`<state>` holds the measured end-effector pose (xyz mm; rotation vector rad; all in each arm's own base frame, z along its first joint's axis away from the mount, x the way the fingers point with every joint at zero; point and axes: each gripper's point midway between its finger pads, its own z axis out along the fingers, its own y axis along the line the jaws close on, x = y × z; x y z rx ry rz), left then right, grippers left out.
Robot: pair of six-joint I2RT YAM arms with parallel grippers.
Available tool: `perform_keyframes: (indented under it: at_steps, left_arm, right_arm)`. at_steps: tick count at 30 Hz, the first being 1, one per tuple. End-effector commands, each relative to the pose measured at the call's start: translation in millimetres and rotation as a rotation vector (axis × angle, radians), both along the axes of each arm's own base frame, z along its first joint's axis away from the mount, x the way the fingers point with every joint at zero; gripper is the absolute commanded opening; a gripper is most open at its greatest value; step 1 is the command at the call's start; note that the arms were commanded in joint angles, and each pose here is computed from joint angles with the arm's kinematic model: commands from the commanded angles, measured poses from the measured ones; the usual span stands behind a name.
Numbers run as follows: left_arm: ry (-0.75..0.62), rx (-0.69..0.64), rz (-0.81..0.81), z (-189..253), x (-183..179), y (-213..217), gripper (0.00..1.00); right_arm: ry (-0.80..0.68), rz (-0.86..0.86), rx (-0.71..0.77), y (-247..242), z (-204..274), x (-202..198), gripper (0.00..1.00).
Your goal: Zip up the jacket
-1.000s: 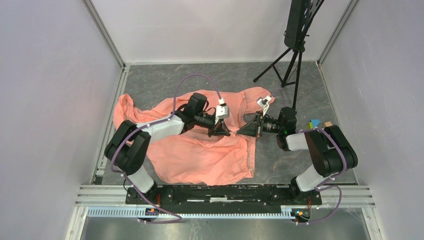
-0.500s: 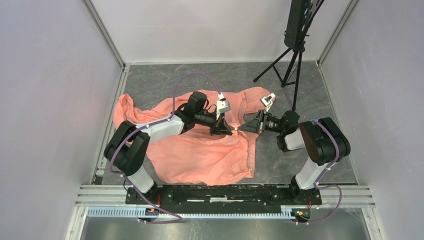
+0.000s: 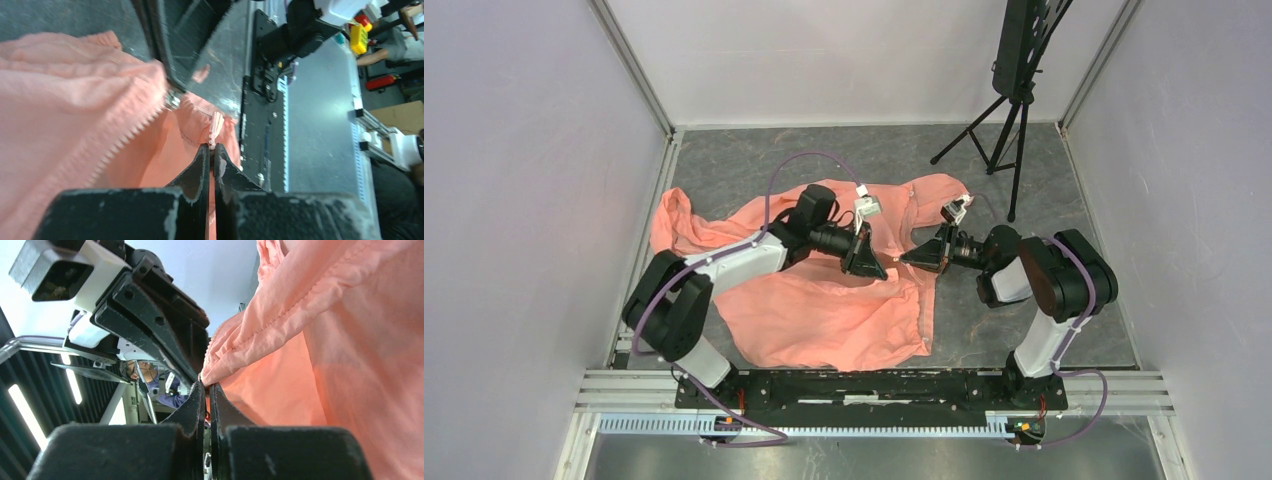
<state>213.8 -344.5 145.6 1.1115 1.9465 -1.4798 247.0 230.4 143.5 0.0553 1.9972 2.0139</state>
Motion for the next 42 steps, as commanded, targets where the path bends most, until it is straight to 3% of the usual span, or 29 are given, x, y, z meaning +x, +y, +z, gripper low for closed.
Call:
perform_keyframes:
  at_steps: [1, 10, 42]
  left_arm:
    - [0.084, -0.021, -0.074, 18.8, -29.0, 21.5, 0.02]
    - [0.081, -0.007, -0.136, 12.9, -21.5, 21.6, 0.02]
    - [0.055, 0.041, -0.089, 3.7, 5.0, 11.8, 0.02]
  right_arm:
    - [-0.387, 0.008, 0.103, -3.8, 46.6, -14.4, 0.00]
    - [-0.426, 0.027, 0.098, -2.4, 49.2, -21.0, 0.00]
    - [-0.452, 0.082, 0.100, 7.7, 47.9, -31.5, 0.00]
